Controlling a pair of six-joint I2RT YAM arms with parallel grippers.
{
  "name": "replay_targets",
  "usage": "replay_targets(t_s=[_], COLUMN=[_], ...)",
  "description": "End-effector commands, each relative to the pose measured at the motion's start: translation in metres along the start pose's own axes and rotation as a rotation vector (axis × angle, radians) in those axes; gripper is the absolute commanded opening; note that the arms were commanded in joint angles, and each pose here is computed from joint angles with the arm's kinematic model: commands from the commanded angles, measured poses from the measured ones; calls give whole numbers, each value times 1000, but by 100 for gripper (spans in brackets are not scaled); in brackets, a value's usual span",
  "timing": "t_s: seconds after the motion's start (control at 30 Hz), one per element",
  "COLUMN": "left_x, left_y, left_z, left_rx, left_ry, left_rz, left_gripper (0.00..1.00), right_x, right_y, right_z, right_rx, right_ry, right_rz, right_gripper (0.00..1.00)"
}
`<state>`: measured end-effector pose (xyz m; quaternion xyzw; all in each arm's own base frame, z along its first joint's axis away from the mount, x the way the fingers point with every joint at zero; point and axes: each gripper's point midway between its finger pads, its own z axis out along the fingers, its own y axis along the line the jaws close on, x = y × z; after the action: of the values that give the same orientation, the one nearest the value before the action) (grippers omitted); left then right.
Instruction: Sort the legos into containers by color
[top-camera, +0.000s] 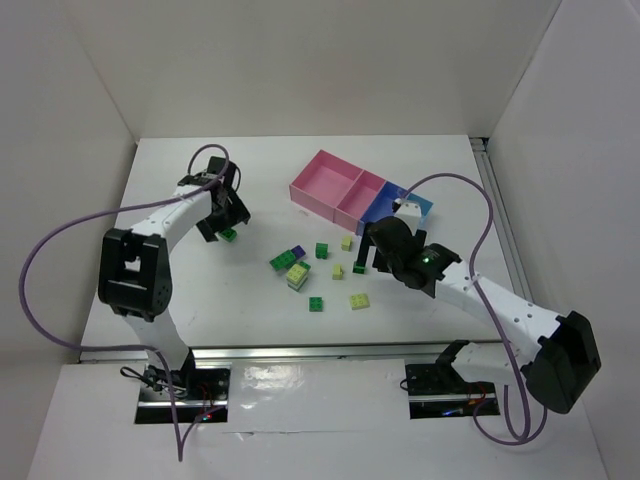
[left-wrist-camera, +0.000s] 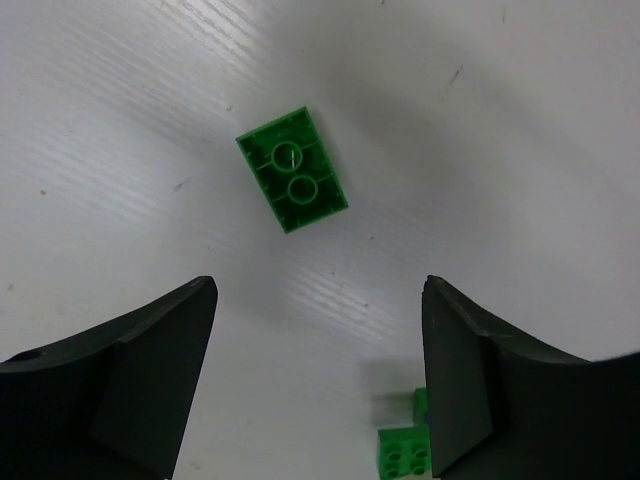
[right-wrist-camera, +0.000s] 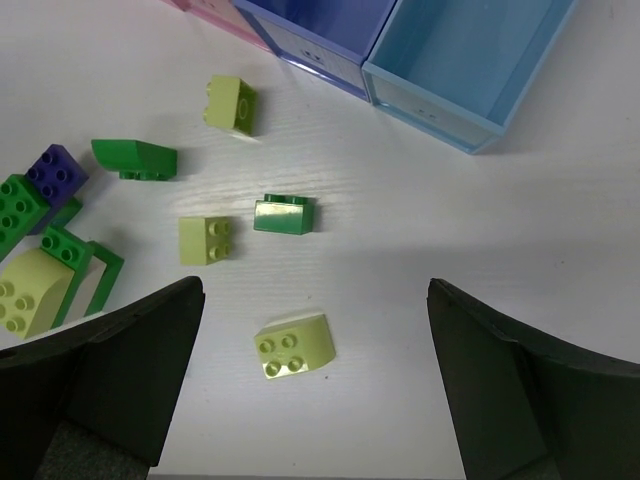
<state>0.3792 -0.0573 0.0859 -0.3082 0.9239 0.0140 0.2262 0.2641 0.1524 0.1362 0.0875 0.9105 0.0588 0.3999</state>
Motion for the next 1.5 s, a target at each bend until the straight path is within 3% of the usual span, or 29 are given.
replay_targets(t_s=[0.0,0.3,0.43,0.57,0.6,0.67,0.7,0.83,1.1,1.27,1.4,1.47], left_x=[-7,-6,-12,-16,-16,-19,-18,-35,-49,-51,-48,-56], left_y=[-5,4,8,-1,0,-2,-3,-19,-140,-211,-245,-269], left_z=[16,61,74,81,81,79,79,46,-67,-95,-67,-74], left_rx=[-52,-132,-134,-111,-111,-104,-97,4,403,525,547,616], left_ry=[-4,34,37,45,46,41,48,-6,-170,-214,-185,-192], left_rz=[-118,-154,-170,-137,-122,-98,-99,-50,165,224,255,268], left_gripper=[86,82,64,57,47,36,24,14,20,22,26,27], right_x=[-12,-8,-1,4,6,6,8,5,5,-3,-5,0], right_y=[8,1,-6,-8,-8,-7,-9,-14,-24,-42,-45,-47], right_z=[-7,-13,-10,-6,-4,-2,-3,-2,-15,-31,-44,-45], right_rx=[-48,-41,-18,-6,0,0,5,42,11,55,34,29], right_ry=[-50,-42,-29,-15,-8,-8,-2,-23,-88,-132,-143,-129], right_rz=[3,-12,-24,-33,-38,-38,-42,-4,157,232,249,245], right_gripper=[100,100,100,100,100,100,100,100,100,100,100,100])
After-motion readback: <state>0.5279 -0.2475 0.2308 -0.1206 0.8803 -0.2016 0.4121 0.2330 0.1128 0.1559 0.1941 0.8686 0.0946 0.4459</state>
